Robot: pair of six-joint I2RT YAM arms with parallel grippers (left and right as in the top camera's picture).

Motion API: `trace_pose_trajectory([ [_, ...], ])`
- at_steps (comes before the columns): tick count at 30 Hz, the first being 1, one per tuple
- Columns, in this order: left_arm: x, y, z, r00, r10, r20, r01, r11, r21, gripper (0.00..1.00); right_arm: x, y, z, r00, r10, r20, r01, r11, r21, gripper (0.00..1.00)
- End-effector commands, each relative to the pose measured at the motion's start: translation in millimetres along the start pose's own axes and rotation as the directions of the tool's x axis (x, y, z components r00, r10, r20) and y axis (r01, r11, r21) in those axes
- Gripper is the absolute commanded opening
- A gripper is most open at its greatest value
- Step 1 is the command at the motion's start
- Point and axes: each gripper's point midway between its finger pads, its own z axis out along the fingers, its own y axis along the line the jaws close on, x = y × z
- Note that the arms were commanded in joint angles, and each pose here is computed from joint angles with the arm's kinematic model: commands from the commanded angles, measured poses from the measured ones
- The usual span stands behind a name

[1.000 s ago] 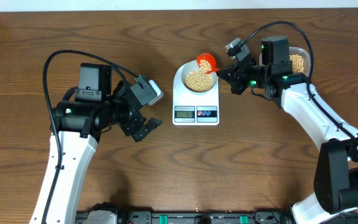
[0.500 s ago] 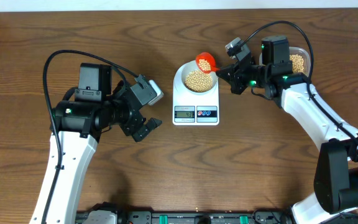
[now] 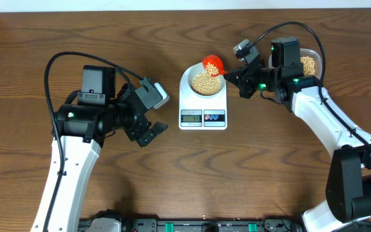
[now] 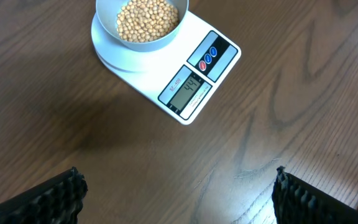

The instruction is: Scoop item into bowl and weigh 50g on scale

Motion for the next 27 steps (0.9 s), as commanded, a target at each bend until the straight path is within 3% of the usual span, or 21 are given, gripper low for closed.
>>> trace_pose_trajectory([
  [1,-4.8,2.0,-7.4,1.000,0.004,0.015,-0.003,1.000,-0.021,0.98,-8.6,9.3,-5.7,0.999,-0.042,0.022,0.042,0.999,-0.008,0.01],
  [27,-4.8,2.0,-7.4,1.000,0.004,0.015,-0.003,1.000,-0.021,0.98,-17.5,16.2,-7.6,0.997,-0.068,0.048,0.068,0.998,-0.017,0.01],
])
